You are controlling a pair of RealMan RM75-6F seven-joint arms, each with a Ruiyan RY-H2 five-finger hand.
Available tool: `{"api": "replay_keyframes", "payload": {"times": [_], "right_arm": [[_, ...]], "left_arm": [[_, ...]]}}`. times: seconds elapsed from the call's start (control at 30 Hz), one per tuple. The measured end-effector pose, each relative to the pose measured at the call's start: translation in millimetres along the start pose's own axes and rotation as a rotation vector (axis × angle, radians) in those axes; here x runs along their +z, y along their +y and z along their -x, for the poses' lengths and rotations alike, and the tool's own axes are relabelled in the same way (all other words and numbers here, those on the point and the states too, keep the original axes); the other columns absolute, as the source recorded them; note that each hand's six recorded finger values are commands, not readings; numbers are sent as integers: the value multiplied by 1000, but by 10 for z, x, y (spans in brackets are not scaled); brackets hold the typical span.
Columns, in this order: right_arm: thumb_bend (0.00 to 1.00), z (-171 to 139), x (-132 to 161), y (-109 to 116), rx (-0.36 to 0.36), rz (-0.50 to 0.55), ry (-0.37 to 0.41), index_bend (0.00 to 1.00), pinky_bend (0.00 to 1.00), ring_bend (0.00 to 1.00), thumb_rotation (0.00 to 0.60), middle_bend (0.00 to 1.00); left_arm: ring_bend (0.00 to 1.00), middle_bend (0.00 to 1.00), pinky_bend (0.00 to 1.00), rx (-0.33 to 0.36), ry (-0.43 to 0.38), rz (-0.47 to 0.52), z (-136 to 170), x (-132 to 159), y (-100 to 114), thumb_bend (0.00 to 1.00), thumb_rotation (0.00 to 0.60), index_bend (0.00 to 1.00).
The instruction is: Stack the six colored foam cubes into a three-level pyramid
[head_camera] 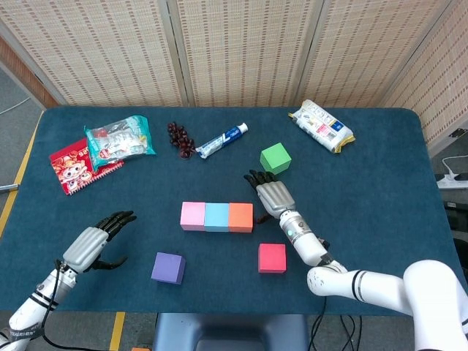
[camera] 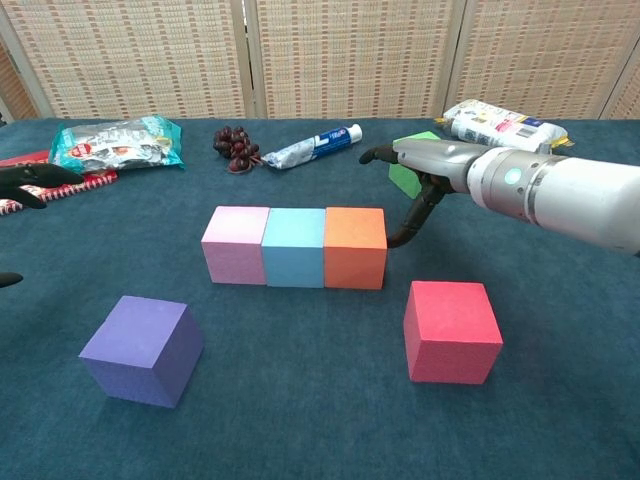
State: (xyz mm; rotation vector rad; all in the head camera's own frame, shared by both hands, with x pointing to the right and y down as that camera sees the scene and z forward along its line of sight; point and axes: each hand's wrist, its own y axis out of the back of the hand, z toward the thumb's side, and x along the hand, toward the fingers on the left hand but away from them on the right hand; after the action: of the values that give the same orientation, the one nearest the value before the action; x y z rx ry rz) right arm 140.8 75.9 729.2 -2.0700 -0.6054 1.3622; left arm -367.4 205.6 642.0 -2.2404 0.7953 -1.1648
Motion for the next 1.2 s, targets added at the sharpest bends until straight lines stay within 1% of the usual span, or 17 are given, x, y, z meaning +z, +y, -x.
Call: {"api": "replay_keyframes", "payload": {"times": [0.13,0.3,0.4,0.5,0.6,0.73,0.87,0.93,1.03,1.2], "right_arm": [[154,22,22,-12,3,1,2,0,0,0,600,0],[154,7,14,-17,7,-3,1,0,0,0,600,0],[154,-44,-11,22,1,1,1,0,0,0,600,0],[153,-139,-56,129,-19,8,3,0,0,0,600,0],[154,-288,-139,325,-62,21,-2,0,0,0,600,0],[154,-594,-350,670,-145,31,-26,0,0,0,600,0],[154,-913,-590,891,-200,35,-64,0,0,0,600,0],[154,-1078,-718,946,-213,42,-85,0,0,0,600,0],[154,-1264,-862,961,-227,61,-106,0,0,0,600,0],[153,-1466,-1014,900,-239,106,-122,0,0,0,600,0]], "left_arm": [[0,37,149,-11,-13,-11,-12,28,-42,315,600,93],[0,39,149,-1,-24,-12,-43,56,-40,315,600,93],[0,50,150,1,-39,-8,-75,87,-48,314,600,92],[2,62,151,-8,-64,1,-117,144,-69,313,600,94],[11,67,156,-27,-100,-5,-169,229,-106,312,600,95],[21,70,159,-63,-139,-3,-212,358,-194,310,600,104],[20,65,159,-110,-158,-1,-196,450,-286,315,600,98],[14,55,159,-135,-155,-11,-173,463,-333,314,600,81],[5,40,157,-176,-142,-28,-130,466,-416,319,600,60],[3,37,156,-198,-123,-62,-65,476,-517,321,600,69]]}}
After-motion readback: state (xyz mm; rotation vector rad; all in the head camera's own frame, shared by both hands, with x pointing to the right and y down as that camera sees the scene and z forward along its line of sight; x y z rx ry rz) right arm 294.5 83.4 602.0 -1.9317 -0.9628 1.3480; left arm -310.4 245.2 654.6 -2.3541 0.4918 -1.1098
